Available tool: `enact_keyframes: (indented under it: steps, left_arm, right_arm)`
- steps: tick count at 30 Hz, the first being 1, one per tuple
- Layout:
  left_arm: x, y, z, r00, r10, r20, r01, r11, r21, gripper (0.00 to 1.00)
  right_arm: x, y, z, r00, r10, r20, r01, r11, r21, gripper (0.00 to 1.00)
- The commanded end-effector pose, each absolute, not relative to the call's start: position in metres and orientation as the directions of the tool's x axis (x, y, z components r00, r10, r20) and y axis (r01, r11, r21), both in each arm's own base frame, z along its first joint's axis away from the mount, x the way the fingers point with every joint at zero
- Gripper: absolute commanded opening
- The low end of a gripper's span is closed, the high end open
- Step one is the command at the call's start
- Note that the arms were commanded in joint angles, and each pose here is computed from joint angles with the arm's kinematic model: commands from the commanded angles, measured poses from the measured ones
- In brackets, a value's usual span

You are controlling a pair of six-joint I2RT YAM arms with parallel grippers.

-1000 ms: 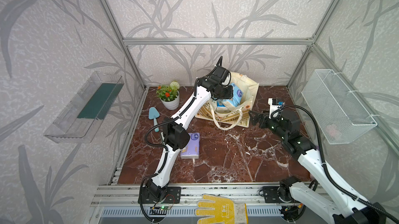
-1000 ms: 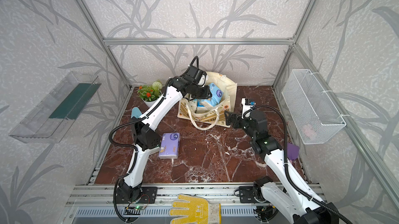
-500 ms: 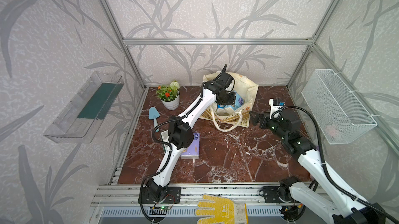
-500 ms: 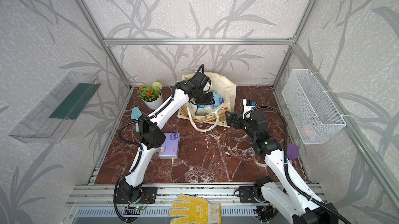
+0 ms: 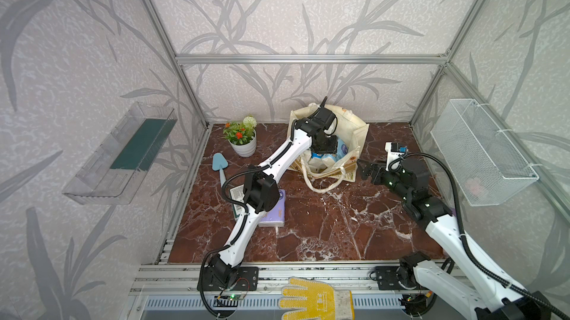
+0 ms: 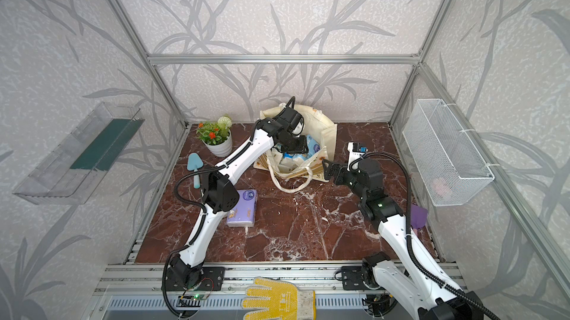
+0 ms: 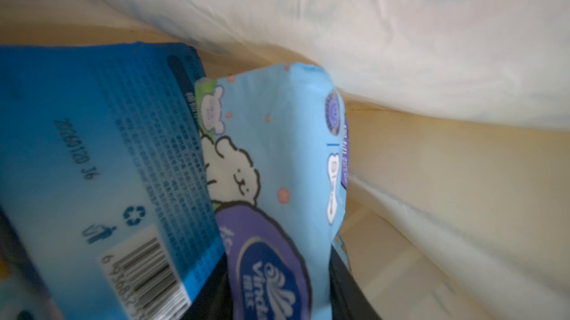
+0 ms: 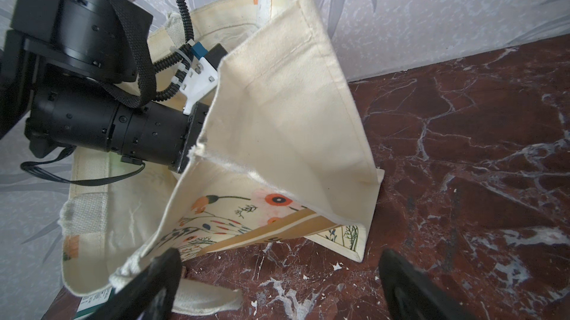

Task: Put tissues into the canvas bag
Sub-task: Place the pack of facial tissues in the canvas bag.

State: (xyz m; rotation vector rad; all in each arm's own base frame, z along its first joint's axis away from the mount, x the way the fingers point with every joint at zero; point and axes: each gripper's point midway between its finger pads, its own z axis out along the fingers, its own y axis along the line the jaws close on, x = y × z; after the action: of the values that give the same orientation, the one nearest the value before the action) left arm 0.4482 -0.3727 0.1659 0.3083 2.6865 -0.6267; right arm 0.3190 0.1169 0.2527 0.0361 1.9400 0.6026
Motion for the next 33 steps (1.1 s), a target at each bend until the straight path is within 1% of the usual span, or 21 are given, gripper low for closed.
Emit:
enact_keyframes:
  steps: [1, 7, 12, 16, 24, 33]
  left_arm:
    - [0.451, -0.350, 0.148, -0.926, 0.128, -0.356, 0.245, 0.920, -0.307, 0.47]
    - [0.460, -0.357, 0.179, -0.898, 0.108, -0.427, 0.271, 0.900, -0.342, 0.63]
    - [0.472, -0.362, 0.221, -0.840, 0.075, -0.537, 0.310, 0.879, -0.362, 0.70]
    - [0.480, -0.359, 0.250, -0.789, 0.062, -0.611, 0.337, 0.875, -0.346, 0.77]
    - [0.471, -0.355, 0.299, -0.734, 0.042, -0.677, 0.380, 0.853, -0.358, 0.83]
    - [0.447, -0.353, 0.344, -0.667, 0.066, -0.743, 0.440, 0.839, -0.321, 0.85]
  right_arm:
    - [0.314, 0.112, 0.253, -0.436, 0.296, -0.850, -0.231, 0.876, 0.423, 1.00]
    - [0.312, 0.110, 0.253, -0.435, 0.301, -0.848, -0.226, 0.875, 0.427, 1.00]
    - [0.311, 0.109, 0.253, -0.433, 0.304, -0.848, -0.224, 0.875, 0.428, 0.99]
    - [0.311, 0.110, 0.250, -0.439, 0.312, -0.842, -0.218, 0.873, 0.437, 0.99]
    - [0.310, 0.113, 0.251, -0.443, 0.310, -0.842, -0.239, 0.864, 0.443, 0.99]
    - [0.308, 0.120, 0.255, -0.443, 0.306, -0.843, -0.275, 0.848, 0.453, 0.99]
